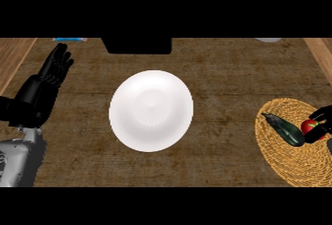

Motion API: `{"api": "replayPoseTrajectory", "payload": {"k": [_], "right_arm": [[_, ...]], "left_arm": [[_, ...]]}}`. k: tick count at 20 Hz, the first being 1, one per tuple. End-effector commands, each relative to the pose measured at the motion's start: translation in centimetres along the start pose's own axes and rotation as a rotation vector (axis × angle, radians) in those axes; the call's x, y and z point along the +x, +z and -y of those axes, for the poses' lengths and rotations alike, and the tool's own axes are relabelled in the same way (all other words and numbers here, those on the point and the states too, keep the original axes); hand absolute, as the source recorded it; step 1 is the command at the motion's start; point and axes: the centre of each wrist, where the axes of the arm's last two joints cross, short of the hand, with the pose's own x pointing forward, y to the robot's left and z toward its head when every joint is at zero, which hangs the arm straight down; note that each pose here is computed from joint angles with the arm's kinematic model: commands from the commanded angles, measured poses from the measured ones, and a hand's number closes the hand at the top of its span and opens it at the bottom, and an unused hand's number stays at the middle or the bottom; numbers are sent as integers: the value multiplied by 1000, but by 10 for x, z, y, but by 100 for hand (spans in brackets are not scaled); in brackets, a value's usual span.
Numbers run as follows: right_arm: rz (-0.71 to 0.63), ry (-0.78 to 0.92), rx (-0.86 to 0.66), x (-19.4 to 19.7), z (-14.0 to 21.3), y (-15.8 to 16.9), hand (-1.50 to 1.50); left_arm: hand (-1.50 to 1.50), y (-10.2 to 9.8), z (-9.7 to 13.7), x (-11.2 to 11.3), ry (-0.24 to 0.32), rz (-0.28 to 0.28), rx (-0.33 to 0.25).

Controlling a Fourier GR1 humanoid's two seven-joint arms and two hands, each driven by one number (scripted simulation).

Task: Pick the tomato from the placemat and place it in the plate

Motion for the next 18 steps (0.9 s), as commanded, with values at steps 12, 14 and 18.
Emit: {"api": "replayPoseTrajectory", "payload": {"k": [12, 14, 18], "right_arm": [[1017, 271, -274, 82, 51, 30, 150], [1104, 225, -258, 76, 65, 23, 150], [1351, 73, -239, 86, 89, 29, 150]], "left_arm": [[0, -6, 12, 4, 17, 23, -43], [0, 2, 7, 6, 16, 18, -40], [0, -2, 9, -3, 16, -5, -6]]}}
